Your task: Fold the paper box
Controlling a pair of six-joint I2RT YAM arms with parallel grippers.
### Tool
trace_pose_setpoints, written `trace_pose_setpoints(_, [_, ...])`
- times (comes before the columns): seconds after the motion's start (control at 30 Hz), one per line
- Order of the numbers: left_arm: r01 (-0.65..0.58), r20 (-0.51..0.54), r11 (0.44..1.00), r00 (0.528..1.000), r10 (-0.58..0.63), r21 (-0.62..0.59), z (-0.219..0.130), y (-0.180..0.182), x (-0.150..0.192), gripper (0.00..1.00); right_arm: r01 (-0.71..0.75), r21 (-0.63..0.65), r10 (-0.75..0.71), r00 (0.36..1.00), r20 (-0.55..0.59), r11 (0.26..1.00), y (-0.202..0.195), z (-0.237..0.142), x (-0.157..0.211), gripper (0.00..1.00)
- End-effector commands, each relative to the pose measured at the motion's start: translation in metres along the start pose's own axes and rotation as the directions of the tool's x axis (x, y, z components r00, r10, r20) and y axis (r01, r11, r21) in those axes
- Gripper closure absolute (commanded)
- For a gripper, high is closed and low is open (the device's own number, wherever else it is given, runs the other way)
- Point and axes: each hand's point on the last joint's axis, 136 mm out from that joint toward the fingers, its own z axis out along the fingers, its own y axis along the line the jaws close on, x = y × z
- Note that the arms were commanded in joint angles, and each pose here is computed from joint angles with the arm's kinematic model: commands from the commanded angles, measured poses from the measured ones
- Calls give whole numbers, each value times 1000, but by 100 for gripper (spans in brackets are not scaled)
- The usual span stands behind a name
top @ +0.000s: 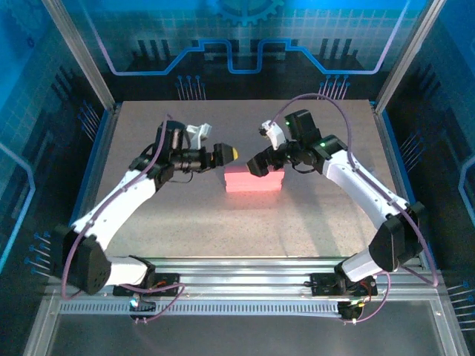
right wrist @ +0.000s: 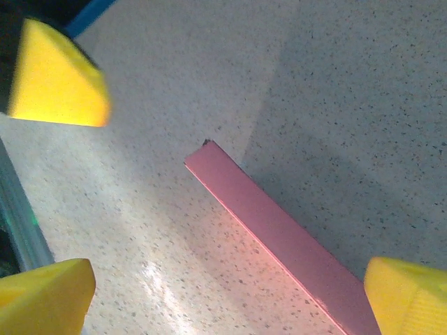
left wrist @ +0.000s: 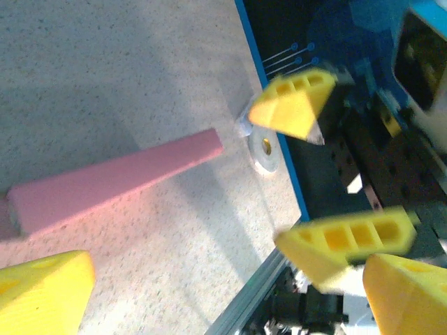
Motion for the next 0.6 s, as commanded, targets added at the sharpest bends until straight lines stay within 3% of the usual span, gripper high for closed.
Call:
trace_pose_setpoints(0.0, [-42, -13, 998, 999, 41, -41, -22, 13, 30, 1, 95, 41, -89, 988, -127, 995, -7, 9, 19, 0])
trace_pose_setpoints(0.27, [-102, -27, 992, 995, 100, -75, -64, 16, 86, 1, 191, 60, -170, 953, -250, 980, -13, 38, 24, 0])
trace_pose_setpoints(0.57, [-133, -23, 984, 991, 131, -121, -84, 19, 104, 1, 212, 36, -187, 921, -342, 977, -14, 83, 27, 4])
